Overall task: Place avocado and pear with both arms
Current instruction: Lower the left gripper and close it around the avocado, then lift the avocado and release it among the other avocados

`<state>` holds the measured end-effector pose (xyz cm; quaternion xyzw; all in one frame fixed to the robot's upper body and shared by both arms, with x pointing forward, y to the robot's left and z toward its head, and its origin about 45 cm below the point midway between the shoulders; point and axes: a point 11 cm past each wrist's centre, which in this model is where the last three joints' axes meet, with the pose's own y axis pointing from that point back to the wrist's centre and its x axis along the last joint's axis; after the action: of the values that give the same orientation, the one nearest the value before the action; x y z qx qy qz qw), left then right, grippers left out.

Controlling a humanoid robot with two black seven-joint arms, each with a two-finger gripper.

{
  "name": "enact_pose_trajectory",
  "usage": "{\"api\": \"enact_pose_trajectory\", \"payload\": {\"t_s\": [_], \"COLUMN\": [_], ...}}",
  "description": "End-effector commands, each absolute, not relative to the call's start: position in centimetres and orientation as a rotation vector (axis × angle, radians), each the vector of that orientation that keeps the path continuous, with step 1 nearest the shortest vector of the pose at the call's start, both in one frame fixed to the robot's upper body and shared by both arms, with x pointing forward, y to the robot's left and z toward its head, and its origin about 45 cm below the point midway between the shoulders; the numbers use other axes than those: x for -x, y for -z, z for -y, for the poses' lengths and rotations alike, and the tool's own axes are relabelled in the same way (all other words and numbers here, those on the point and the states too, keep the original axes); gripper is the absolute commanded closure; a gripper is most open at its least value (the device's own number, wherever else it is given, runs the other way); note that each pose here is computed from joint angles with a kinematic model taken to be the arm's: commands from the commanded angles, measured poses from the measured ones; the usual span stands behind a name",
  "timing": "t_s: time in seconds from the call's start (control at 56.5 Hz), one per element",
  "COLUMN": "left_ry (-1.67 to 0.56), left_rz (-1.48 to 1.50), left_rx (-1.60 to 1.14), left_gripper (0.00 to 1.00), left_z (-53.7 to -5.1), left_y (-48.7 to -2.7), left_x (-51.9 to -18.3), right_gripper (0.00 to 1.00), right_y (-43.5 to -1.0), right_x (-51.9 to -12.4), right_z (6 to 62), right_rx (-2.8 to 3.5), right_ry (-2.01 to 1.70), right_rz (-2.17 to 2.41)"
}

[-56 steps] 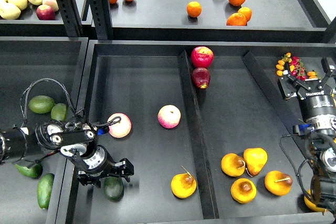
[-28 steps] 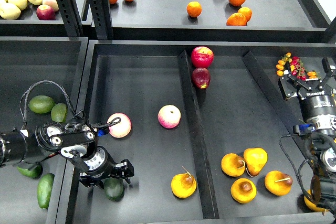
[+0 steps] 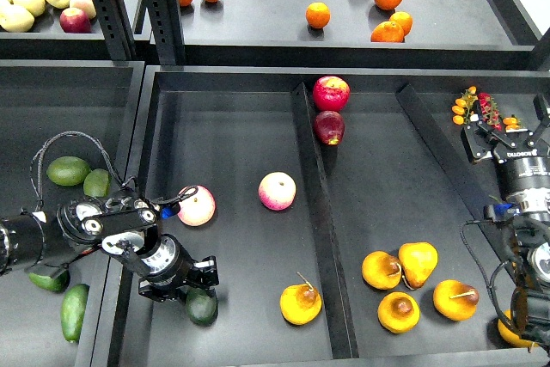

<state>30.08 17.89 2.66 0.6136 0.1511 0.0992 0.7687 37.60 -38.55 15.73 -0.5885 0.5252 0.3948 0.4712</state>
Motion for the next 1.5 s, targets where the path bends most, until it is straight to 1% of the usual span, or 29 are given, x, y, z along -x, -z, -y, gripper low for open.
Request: {"api": "enact_pose_trajectory", "payload": {"t_s": [0.0, 0.142, 0.319, 0.443, 0.513, 0.567, 0.655, 0.814, 0.85, 0.991, 1.257, 1.363, 1.487], "left_ry": [-0.222, -0.232, -0.275, -0.368, -0.403, -0.442, -0.482, -0.561, -0.6, -0.654, -0.7, -0.757, -0.87], "left_rz": [-0.329, -0.305, -0.257, -0.249, -0.244, -0.245, -0.258, -0.31, -0.334, -0.36, -0.44, -0.46, -0.501], "left_rx": [-1.317, -1.298, -1.248, -1.217, -1.215, -1.22, -1.236, -1.273, -1.287, -1.304, -1.336, -1.336, -1.333], "left_gripper": [0.8, 0.81, 0.81, 0.8, 0.8, 0.8, 0.8, 0.8, 0.79, 0.79, 0.78, 0.77, 0.74], "left_z": [-17.6, -17.1, -16.2, -18.6, -20.2, -22.3, -25.2, -31.1, -33.5, -36.3, -39.6, -41.1, -44.0], "left_y": [-2.9, -4.1, -7.8, -11.5, -12.8, -13.8, -14.5, -15.2, -15.4, -15.8, -14.0, -14.1, -14.1], "left_x": [-30.3, -31.4, -34.7, -37.7, -38.6, -39.1, -39.1, -38.0, -37.5, -37.0, -35.0, -35.3, -35.7], "right_gripper": [0.0, 0.0, 0.0, 0.0, 0.0, 0.0, 0.0, 0.0, 0.0, 0.0, 0.0, 0.0, 0.0], "right_y": [-15.7, -15.5, -15.5, -15.5, -15.3, -15.2, -15.1, -14.7, -14.7, -14.9, -15.1, -15.2, -15.5], "right_x": [-37.5, -37.4, -37.4, -37.4, -37.2, -37.2, -37.1, -36.8, -36.8, -37.0, -37.0, -37.0, -37.1], "right_z": [38.5, 38.6, 38.6, 38.6, 38.6, 38.6, 38.5, 38.3, 38.3, 38.1, 38.3, 38.3, 38.2], "right_rx": [1.441, 1.44, 1.441, 1.442, 1.439, 1.439, 1.442, 1.44, 1.442, 1.45, 1.463, 1.464, 1.472], "right_ry": [-0.969, -0.973, -0.972, -0.973, -0.977, -0.98, -0.984, -0.995, -0.995, -0.994, -0.988, -0.987, -0.982], "right_rz": [-1.288, -1.291, -1.29, -1.292, -1.295, -1.295, -1.296, -1.299, -1.3, -1.293, -1.297, -1.296, -1.289]}}
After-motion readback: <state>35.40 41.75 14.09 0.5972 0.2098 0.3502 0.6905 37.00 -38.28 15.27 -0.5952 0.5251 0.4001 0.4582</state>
